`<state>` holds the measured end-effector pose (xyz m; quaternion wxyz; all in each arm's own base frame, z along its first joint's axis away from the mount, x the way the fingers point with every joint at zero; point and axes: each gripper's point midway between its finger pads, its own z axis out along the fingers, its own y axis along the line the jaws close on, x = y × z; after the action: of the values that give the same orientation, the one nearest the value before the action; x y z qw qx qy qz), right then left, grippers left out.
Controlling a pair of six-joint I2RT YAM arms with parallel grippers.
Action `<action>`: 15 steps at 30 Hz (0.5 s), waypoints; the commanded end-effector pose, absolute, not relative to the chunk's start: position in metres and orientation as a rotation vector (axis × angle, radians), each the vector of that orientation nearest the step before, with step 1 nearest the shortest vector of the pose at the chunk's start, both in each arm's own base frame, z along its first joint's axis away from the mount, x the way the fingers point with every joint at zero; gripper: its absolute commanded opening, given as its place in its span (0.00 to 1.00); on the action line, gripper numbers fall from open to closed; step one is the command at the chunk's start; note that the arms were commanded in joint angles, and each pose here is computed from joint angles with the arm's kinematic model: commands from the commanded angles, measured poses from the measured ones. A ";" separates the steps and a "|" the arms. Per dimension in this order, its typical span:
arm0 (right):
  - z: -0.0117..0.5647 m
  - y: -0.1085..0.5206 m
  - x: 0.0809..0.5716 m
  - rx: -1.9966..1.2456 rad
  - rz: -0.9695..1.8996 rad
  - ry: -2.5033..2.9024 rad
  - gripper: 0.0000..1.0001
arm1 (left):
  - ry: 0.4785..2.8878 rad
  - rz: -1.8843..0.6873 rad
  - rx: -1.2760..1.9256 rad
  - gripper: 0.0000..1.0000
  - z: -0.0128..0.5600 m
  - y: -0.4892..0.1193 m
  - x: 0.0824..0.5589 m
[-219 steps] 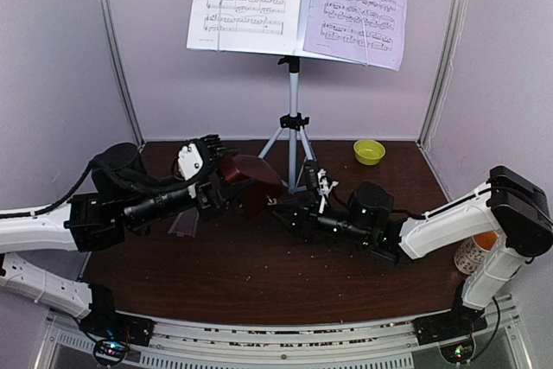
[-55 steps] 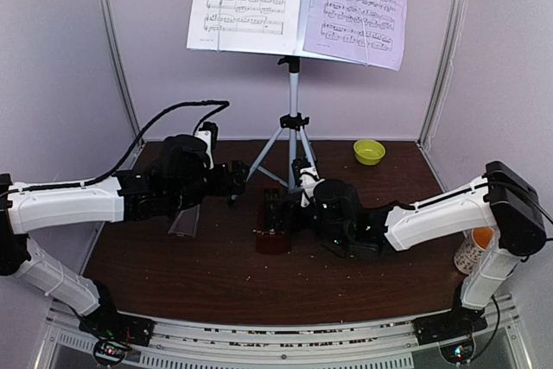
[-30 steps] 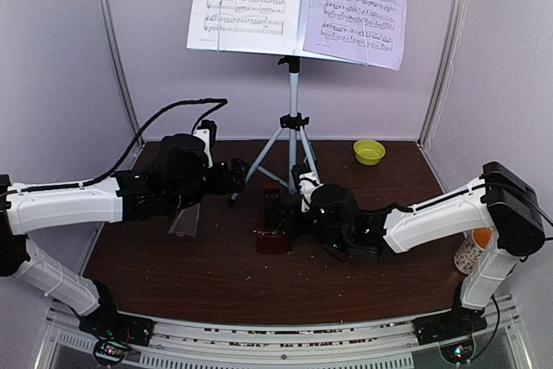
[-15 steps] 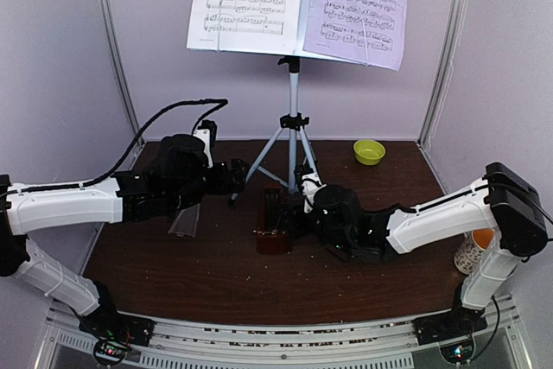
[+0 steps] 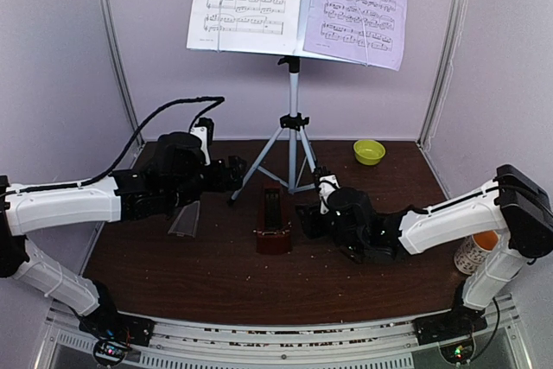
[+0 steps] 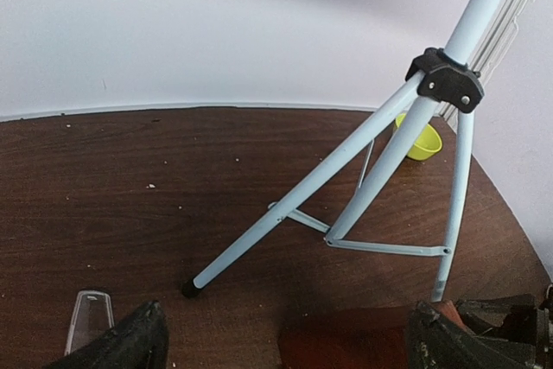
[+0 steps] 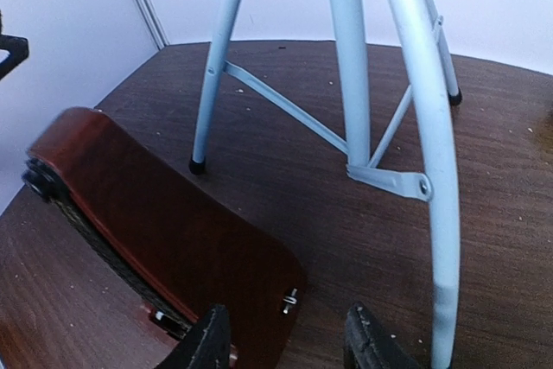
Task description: Set up the instrument practice props
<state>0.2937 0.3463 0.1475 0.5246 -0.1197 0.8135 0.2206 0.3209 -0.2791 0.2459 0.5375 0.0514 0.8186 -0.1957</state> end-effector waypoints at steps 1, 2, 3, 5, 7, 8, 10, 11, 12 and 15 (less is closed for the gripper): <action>0.139 0.319 0.296 -0.234 0.461 1.970 0.46 | 1.896 -0.490 0.092 0.98 0.265 -0.265 0.327; 0.137 0.314 0.296 -0.228 0.453 1.975 0.46 | 1.896 -0.491 0.088 0.98 0.265 -0.261 0.328; 0.134 0.309 0.296 -0.224 0.446 1.979 0.46 | 1.900 -0.488 0.082 0.98 0.264 -0.257 0.330; 0.131 0.300 0.295 -0.218 0.432 1.985 0.46 | 1.910 -0.473 0.060 0.98 0.263 -0.246 0.333; 0.130 0.294 0.293 -0.215 0.418 1.989 0.46 | 1.920 -0.460 0.027 0.98 0.260 -0.233 0.337; 0.130 0.291 0.292 -0.213 0.415 1.990 0.47 | 1.929 -0.453 0.005 0.98 0.258 -0.226 0.340; 0.131 0.285 0.291 -0.208 0.406 1.989 0.47 | 1.951 -0.444 -0.044 0.98 0.253 -0.210 0.345; 0.133 0.282 0.291 -0.205 0.406 1.989 0.48 | 1.961 -0.448 -0.072 0.98 0.251 -0.202 0.348; 0.136 0.280 0.291 -0.201 0.410 1.987 0.49 | 1.967 -0.450 -0.095 0.98 0.248 -0.194 0.350; 0.155 0.274 0.289 -0.188 0.443 1.952 0.56 | 1.956 -0.457 -0.140 0.98 0.246 -0.174 0.353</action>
<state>0.2888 0.2902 0.1398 0.5235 -0.0924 0.8252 0.1910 0.3538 -0.1931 0.2482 0.5396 -0.0363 0.8231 -0.1730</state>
